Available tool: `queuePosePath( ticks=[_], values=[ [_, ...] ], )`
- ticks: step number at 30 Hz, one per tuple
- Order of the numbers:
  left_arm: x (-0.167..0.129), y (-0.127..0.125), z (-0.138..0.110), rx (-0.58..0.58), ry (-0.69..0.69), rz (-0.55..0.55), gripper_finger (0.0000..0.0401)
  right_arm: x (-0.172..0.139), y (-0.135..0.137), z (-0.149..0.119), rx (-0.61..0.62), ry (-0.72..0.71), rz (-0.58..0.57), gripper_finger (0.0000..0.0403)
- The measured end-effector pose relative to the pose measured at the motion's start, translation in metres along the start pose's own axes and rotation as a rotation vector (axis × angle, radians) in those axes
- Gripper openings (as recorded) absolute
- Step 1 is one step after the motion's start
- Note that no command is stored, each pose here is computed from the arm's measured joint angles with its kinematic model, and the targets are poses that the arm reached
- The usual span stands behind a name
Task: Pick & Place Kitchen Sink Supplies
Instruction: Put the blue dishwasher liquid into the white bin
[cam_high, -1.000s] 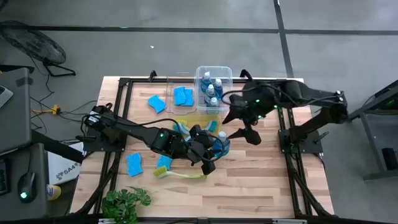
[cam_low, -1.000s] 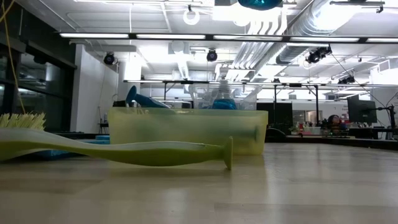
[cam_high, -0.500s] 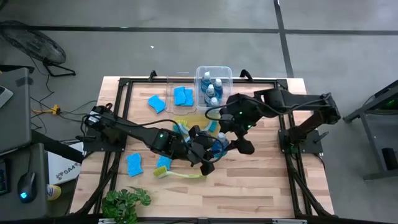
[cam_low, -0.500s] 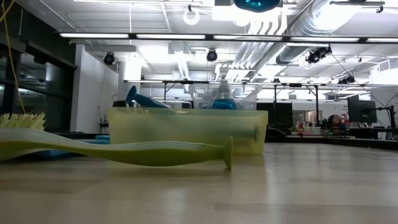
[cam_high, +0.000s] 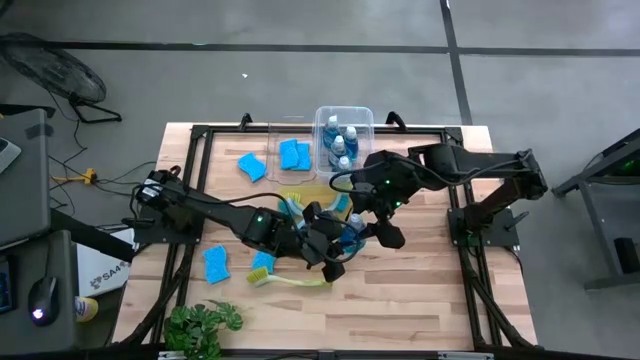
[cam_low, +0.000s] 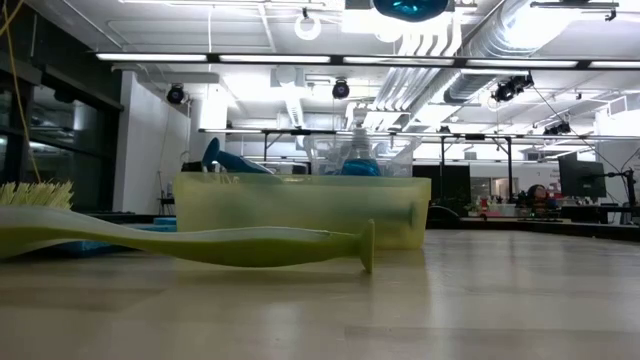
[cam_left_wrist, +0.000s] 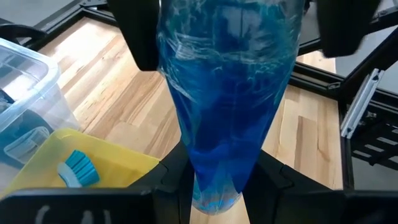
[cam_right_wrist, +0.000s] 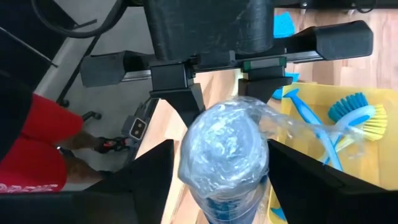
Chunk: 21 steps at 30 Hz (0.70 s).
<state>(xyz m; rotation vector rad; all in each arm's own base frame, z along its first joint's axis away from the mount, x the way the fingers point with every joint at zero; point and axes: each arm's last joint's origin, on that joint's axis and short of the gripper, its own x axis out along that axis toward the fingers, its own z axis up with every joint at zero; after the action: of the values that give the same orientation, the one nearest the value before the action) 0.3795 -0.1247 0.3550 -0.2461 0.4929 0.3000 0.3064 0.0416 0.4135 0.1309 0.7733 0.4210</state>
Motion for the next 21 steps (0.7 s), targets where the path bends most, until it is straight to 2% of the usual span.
queuePosePath(
  ticks=[11, 18, 21],
  values=[
    [0.0004, -0.0003, 0.0007, -0.005, -0.021, 0.018, 0.0097, 0.0007, 0.0018, 0.0001, -0.023, -0.001, -0.033, 0.0176],
    [0.0005, 0.0, 0.0008, -0.005, -0.022, 0.021, 0.0098, 0.0007, 0.0017, 0.0, -0.022, -0.001, -0.048, 0.0169],
    [0.0006, 0.0001, 0.0007, -0.004, -0.019, 0.019, 0.0109, 0.0007, 0.0017, 0.0, -0.02, -0.001, -0.049, 0.0168]
  ],
)
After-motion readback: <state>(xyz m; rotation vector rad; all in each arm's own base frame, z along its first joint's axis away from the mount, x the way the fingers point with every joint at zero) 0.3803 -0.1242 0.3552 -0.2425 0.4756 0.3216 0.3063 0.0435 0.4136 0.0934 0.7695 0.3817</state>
